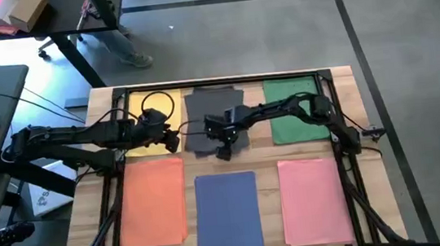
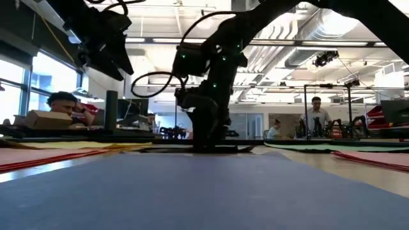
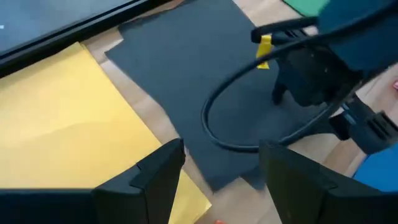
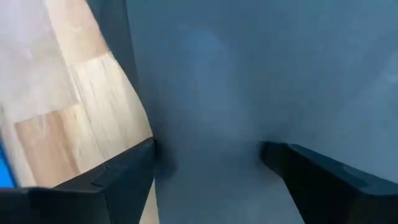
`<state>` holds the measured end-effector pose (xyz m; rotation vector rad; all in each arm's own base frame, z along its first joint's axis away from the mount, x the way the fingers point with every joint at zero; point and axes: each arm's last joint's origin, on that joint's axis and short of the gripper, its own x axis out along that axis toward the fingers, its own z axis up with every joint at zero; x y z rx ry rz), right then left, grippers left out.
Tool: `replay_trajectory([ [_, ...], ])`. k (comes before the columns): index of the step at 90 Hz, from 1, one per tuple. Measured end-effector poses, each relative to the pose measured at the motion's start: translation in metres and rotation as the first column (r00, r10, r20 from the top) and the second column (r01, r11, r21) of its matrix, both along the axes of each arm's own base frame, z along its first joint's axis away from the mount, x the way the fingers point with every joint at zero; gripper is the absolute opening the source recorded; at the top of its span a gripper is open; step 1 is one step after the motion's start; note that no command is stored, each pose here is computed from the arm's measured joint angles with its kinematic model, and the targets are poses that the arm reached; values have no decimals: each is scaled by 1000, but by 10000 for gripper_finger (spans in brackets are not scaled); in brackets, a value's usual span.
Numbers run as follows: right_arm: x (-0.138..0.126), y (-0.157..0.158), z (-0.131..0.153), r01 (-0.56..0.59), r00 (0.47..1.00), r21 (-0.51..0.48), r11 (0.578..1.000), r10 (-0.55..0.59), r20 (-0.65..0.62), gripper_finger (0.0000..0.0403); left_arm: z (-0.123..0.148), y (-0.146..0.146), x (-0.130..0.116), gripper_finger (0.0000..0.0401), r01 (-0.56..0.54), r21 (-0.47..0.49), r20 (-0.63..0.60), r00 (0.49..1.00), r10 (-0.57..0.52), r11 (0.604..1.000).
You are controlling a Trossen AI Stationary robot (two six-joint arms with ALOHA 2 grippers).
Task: Organize paper
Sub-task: Adjust the stacked black papers, then return to Home Position
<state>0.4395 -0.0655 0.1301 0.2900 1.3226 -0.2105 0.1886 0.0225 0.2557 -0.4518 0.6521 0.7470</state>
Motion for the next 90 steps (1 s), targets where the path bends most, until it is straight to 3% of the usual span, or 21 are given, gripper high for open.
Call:
replay_trajectory([
  [27, -6, -2, 16, 45, 999, -20, 999, -45, -2, 312, 0, 1, 0, 201, -20, 15, 2, 1000, 20, 1000],
  [52, -26, -17, 97, 51, 983, -99, 994, -33, 178, 312, 1, 1, 0, 201, -41, 21, 22, 999, 41, 999],
  [62, -42, -28, 136, 110, 959, -148, 983, -66, 276, 312, 4, 2, 3, 201, -54, 35, 63, 997, 52, 998],
  [75, -70, -45, 185, 265, 906, -268, 926, -144, 399, 312, 10, 6, 8, 201, -90, 47, 148, 986, 82, 995],
  [90, -116, -57, 248, 459, 805, -381, 803, -195, 560, 312, 29, 18, -4, 196, -174, 74, 241, 959, 152, 982],
])
